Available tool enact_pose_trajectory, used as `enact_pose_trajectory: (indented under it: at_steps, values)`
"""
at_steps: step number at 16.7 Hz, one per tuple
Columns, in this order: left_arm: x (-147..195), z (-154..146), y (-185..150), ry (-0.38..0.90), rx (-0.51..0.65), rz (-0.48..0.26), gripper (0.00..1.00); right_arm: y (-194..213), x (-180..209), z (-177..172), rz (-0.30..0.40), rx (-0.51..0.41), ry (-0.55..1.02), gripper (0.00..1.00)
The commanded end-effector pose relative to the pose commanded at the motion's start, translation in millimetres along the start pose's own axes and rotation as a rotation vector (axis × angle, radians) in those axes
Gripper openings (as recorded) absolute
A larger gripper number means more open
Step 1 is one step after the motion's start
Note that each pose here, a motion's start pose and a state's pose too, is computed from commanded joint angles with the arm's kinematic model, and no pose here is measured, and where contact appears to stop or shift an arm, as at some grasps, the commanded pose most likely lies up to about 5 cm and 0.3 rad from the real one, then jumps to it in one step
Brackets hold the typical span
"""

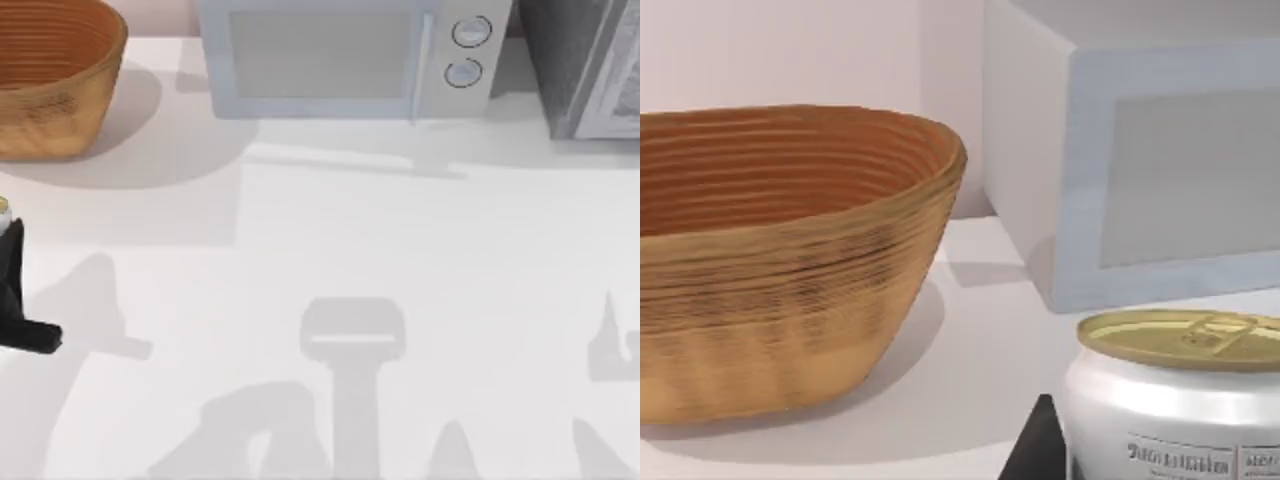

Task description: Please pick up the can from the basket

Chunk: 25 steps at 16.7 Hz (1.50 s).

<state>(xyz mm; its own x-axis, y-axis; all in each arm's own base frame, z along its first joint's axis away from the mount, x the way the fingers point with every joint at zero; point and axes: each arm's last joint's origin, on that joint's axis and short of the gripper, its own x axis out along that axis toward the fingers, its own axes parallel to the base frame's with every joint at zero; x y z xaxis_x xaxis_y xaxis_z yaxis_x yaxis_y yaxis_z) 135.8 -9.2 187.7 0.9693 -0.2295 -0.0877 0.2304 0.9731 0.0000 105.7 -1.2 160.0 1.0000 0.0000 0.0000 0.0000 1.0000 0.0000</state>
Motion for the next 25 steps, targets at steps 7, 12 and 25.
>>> enact_pose_trajectory:
  at_steps: [7, 12, 25]
  values:
    - [77, 47, 0, -0.054, 0.043, -0.390, 0.00, 0, 0, 0, 0.000, 0.000, 0.000, 1.00]
    - [157, 38, 1, -0.084, 0.071, -0.699, 0.00, 0, 0, 0, 0.000, 0.000, 0.000, 1.00]
    - [271, -125, -7, -0.082, 0.070, -1.309, 0.00, 0, 0, 0, 0.000, 0.000, 0.000, 1.00]
